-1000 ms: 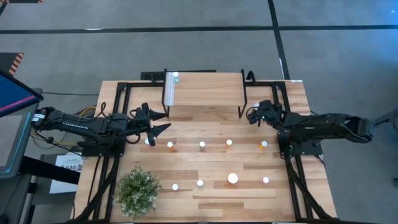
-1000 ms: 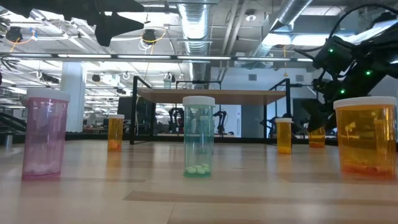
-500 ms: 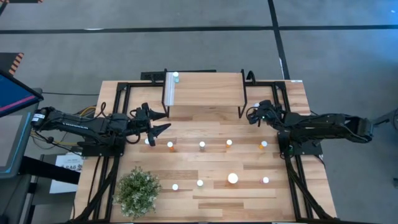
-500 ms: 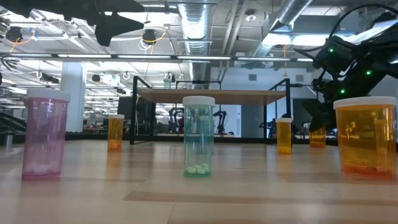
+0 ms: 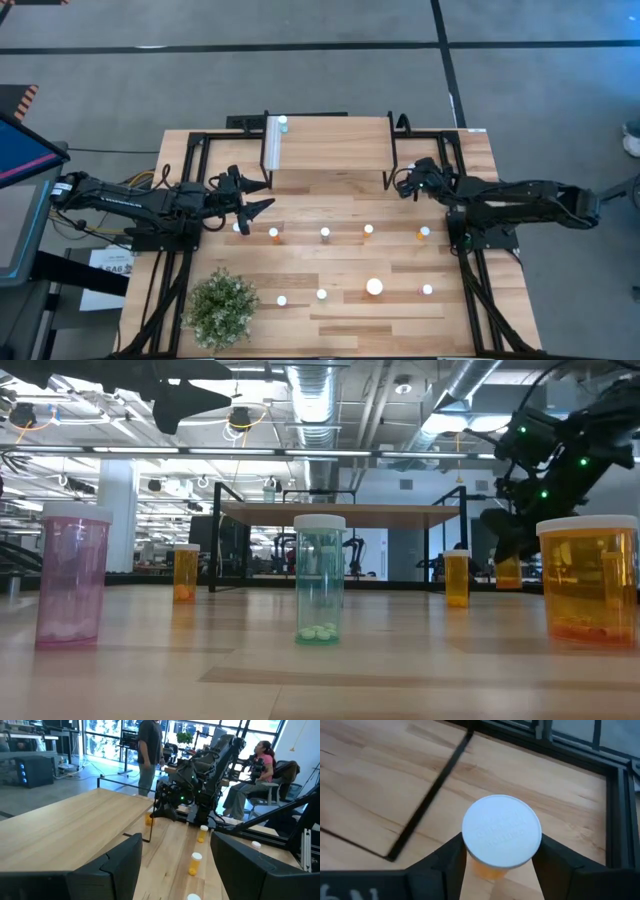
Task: Pick and place medicine bottles onto shelf by color
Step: Put the top large orange pill bottle on the shelf
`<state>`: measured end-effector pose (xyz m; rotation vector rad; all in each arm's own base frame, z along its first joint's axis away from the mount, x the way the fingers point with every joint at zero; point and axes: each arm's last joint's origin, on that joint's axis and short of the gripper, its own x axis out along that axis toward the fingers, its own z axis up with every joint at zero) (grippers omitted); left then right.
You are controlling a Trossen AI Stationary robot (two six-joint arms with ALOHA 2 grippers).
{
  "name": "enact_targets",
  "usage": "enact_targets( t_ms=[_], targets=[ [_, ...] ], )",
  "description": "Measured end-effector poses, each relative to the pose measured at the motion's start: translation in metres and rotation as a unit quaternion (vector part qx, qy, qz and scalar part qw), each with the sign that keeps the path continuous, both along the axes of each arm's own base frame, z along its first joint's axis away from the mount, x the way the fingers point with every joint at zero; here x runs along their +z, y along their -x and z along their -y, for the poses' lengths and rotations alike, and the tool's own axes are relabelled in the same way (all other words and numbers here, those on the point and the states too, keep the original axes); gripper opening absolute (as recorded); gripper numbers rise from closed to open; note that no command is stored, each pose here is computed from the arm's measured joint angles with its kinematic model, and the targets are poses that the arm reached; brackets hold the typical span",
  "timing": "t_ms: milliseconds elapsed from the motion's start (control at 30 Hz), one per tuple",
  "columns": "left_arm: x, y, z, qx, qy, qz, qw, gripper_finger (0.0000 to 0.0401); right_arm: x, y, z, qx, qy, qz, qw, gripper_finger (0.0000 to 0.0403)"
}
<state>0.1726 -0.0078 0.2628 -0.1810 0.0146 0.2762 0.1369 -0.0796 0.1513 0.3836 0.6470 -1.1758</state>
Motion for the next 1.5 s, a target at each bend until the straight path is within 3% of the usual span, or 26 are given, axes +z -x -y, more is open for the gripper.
enact_targets(
  t_ms=[333, 567, 933, 1067, 1367, 1500],
  targets=[
    [0.0, 0.0, 0.001, -0.014, 0.015, 0.004, 1.0, 0.0224, 0.025, 0.002, -0.013, 0.014, 0.006, 0.0, 1.0, 0.0212],
    [0.0, 0.0, 0.001, -0.016, 0.008, 0.002, 1.0, 0.0224, 0.047, 0.018, -0.027, 0.026, 0.042, 0.073, 0.996, 0.0211],
    [0.001, 0.0, 0.001, -0.018, 0.016, 0.011, 1.0, 0.0224, 0.086, 0.034, -0.044, 0.115, 0.126, 0.217, 0.961, 0.0211],
    [0.004, -0.001, 0.003, -0.058, 0.013, 0.025, 0.998, 0.0224, 0.102, 0.035, -0.046, 0.131, 0.144, 0.242, 0.95, 0.0212],
    [0.005, -0.001, 0.003, -0.047, -0.002, 0.027, 0.999, 0.0224, 0.146, 0.019, -0.047, 0.173, 0.182, 0.258, 0.933, 0.0214],
    [0.013, -0.001, 0.008, -0.137, -0.009, 0.067, 0.988, 0.0224, 0.157, -0.001, -0.044, 0.197, 0.191, 0.251, 0.928, 0.0215]
  ],
)
